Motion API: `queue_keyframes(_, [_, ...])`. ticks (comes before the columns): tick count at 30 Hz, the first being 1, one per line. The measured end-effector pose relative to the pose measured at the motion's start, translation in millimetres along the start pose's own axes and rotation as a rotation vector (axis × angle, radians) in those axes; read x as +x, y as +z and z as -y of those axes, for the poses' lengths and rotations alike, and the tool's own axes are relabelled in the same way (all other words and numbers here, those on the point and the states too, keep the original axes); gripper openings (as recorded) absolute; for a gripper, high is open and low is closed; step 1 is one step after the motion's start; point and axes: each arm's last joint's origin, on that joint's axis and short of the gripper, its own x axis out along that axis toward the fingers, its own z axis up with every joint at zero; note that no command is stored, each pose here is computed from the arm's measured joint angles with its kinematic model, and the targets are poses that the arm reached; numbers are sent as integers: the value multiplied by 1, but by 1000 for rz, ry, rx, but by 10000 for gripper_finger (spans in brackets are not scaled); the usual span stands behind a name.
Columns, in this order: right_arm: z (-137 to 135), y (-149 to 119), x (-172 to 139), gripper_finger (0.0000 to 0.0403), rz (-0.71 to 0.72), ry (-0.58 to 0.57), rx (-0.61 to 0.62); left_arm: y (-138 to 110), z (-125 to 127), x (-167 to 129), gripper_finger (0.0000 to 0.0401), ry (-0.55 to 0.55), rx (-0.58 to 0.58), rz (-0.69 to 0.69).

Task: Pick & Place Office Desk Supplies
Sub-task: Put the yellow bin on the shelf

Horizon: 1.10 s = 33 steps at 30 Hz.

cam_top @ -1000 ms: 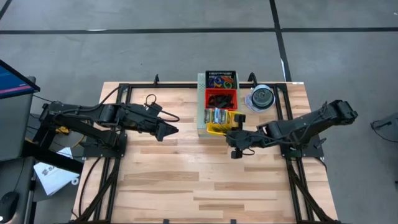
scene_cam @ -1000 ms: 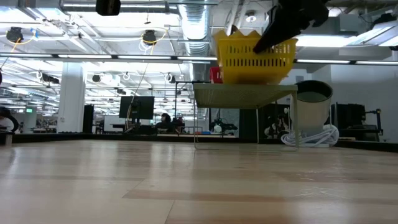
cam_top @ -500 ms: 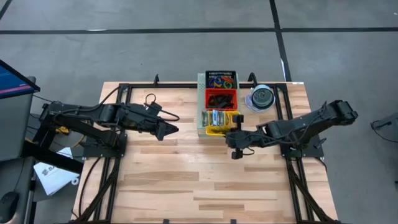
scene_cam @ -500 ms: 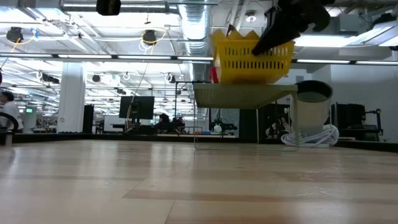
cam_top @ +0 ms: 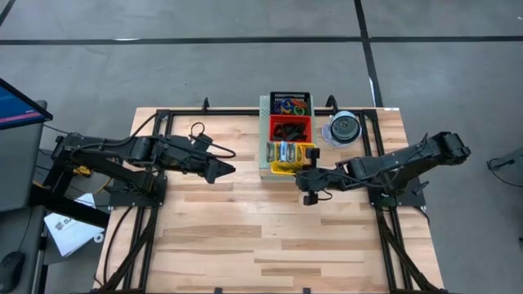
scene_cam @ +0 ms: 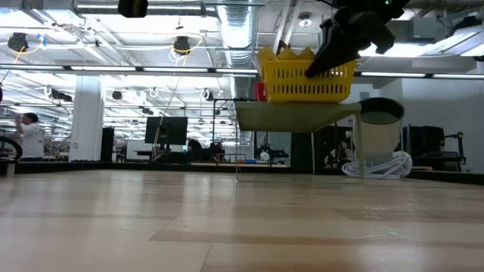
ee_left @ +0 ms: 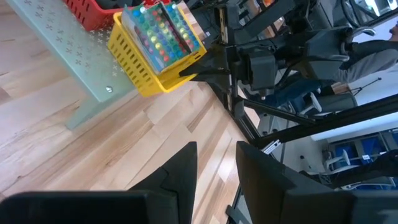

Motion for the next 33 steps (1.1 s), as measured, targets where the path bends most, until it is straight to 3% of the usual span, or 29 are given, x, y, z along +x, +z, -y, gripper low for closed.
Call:
queue_keyframes(11, [8,-2,4,4,-19,-28,-5,0,0,0,106,0,-1,0])
queue_keyframes(20, [6,1,2,68,5,-17,7,0,0,0,106,0,0,-1])
queue_keyframes(33, [10,0,2,103,0,-62,-9,0,0,0,106,0,2,-1])
